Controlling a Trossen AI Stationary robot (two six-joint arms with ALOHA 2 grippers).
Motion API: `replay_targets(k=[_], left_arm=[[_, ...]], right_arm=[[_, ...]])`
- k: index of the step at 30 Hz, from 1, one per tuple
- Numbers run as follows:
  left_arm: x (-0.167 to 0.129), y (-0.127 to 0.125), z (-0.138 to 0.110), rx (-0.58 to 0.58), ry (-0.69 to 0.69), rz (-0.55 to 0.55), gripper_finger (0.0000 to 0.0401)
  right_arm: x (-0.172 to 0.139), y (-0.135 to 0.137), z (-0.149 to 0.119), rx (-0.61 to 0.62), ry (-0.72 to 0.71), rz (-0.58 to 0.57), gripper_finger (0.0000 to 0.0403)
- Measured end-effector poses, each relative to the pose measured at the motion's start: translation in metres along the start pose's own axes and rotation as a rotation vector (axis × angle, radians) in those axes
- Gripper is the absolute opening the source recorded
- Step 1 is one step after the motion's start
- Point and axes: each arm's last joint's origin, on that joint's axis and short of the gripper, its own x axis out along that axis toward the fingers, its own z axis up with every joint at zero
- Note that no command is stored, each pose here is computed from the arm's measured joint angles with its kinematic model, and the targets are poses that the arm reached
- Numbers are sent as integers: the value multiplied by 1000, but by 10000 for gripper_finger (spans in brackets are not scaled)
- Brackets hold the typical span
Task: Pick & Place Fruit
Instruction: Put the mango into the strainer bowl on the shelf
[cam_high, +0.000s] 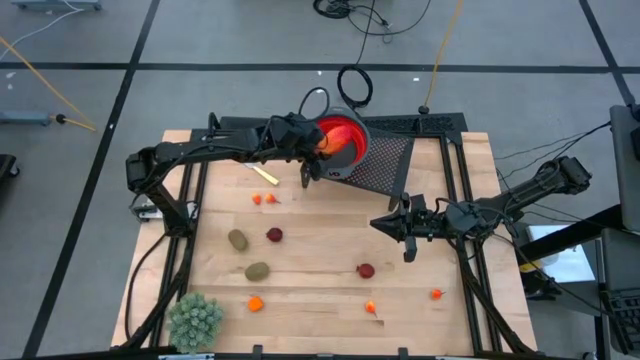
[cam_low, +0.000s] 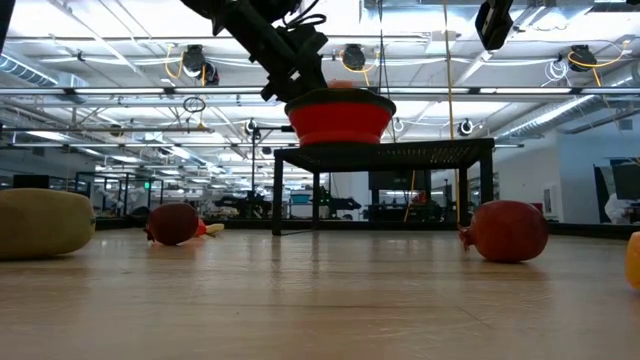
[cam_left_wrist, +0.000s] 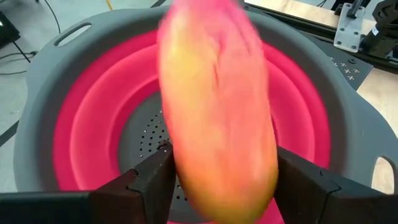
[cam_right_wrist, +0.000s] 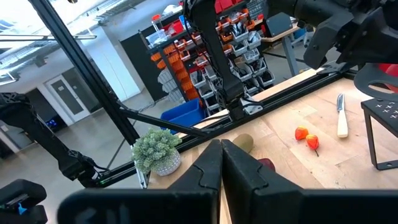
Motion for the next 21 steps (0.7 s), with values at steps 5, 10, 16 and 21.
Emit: replay_targets(k=[5,10,16,21], left_arm=[[0,0,0,3,0,1,227],[0,0,0,5,-1,3,227],[0,5,1,-2,-7,18,227],[0,5,1,-3,-10,19,228]], right_arm=[[0,0,0,0,0,0,1],[0,0,0,0,0,0,1],[0,0,0,0,0,1,1],[0,0,0,0,0,1,1]])
